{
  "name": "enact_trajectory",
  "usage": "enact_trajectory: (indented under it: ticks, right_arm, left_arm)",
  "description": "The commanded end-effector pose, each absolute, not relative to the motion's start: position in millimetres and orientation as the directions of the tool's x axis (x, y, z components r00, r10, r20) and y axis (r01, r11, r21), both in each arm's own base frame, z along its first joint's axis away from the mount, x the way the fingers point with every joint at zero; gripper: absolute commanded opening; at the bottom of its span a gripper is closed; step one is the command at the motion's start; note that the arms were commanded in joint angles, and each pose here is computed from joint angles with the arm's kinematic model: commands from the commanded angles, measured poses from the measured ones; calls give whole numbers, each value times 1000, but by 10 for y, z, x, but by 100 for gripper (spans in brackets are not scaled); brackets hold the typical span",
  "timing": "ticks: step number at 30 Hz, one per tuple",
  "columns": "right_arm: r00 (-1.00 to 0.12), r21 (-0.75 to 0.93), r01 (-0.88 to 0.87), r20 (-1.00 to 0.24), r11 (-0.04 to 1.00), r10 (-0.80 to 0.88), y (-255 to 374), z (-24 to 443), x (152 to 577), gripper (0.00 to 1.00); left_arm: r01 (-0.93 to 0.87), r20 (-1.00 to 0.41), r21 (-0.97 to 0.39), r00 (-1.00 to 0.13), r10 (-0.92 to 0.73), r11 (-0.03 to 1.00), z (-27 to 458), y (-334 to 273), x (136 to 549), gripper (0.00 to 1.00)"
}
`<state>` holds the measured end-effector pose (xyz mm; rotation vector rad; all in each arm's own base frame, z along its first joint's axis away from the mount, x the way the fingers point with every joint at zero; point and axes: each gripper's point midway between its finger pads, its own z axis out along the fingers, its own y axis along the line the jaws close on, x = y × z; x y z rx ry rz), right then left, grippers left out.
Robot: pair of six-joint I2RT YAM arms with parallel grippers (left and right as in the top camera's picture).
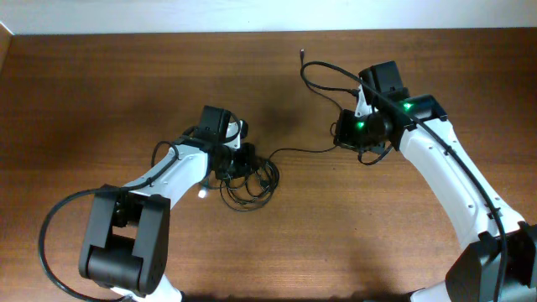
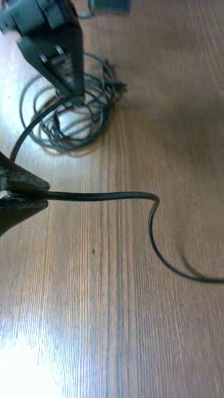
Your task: Untangle cables
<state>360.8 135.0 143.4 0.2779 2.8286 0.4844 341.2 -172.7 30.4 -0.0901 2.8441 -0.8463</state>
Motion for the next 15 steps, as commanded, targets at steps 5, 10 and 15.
enact_trajectory:
  ticks: [5, 10, 15]
  right_arm:
    - [-935, 231, 197, -247, 953, 254, 1107, 1310, 3682, 4]
    - [-955, 257, 108, -242, 960, 173, 1199, 1317, 3651, 4]
    - [-975, 379, -17, -211, 925, 69, 1463, 1376, 3554, 4]
  left_arm:
    - [-3, -107, -691, -989, -106, 723, 630, -1842, 3453, 0]
    - [-8, -52, -780, -996, -78, 626, 797, -1938, 3353, 0]
    - [-93, 9, -797, -990, -143, 597, 831, -1855, 3395, 29]
